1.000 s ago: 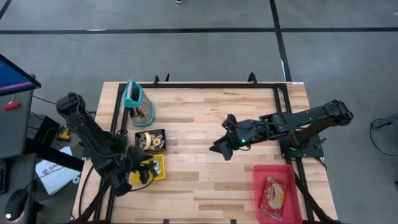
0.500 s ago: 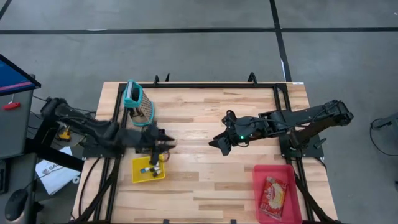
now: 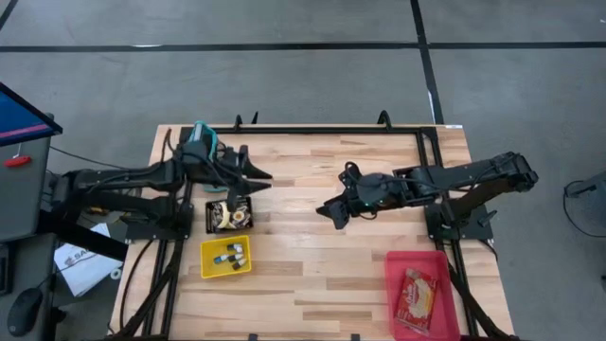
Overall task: Pick & Place Food Item
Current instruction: Return to Home Position
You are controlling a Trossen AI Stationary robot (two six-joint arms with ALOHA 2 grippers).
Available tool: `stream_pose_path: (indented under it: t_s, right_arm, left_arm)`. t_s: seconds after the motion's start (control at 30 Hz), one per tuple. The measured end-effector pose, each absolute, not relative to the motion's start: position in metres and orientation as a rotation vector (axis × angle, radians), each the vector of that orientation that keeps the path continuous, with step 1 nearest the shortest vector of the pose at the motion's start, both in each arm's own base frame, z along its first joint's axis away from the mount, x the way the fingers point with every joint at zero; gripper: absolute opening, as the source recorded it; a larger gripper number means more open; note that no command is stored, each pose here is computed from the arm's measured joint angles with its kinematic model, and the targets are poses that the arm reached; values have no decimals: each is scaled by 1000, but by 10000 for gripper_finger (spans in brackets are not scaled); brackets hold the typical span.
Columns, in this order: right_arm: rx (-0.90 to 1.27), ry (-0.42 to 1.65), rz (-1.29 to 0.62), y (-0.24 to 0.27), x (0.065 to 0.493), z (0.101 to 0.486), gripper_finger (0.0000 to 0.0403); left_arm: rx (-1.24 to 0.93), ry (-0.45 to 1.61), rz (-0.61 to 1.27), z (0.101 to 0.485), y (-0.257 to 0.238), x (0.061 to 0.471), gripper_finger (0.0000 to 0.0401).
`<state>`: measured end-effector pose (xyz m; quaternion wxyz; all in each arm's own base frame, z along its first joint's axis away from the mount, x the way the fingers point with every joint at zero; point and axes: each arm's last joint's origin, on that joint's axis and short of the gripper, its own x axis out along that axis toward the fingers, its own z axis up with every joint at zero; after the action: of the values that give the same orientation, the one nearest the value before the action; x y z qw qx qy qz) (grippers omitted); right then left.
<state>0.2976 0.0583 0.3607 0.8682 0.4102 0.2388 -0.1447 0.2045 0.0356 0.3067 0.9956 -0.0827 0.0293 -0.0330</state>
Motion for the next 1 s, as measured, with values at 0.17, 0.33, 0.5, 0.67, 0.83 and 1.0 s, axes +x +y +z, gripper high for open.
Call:
stream_pose_path:
  t_s: [0.17, 0.33, 0.5, 0.67, 0.83, 1.0]
  right_arm:
    - [869, 488, -317, 53, 299, 361, 203]
    - [875, 457, -307, 51, 301, 364, 203]
    - [873, 418, -301, 46, 304, 367, 203]
    - [887, 388, -304, 41, 306, 369, 203]
    - [901, 318, -258, 41, 309, 376, 203]
    - [923, 244, -212, 43, 312, 384, 203]
  left_arm:
    - [-191, 70, -97, 313, 44, 183, 115]
    - [-211, 91, -103, 322, 29, 140, 109]
    - [-219, 28, -21, 311, 16, 95, 102]
    - [-261, -129, 21, 278, 8, 65, 102]
    - [-267, -170, 36, 242, 9, 71, 102]
    - [-225, -221, -8, 213, 8, 92, 102]
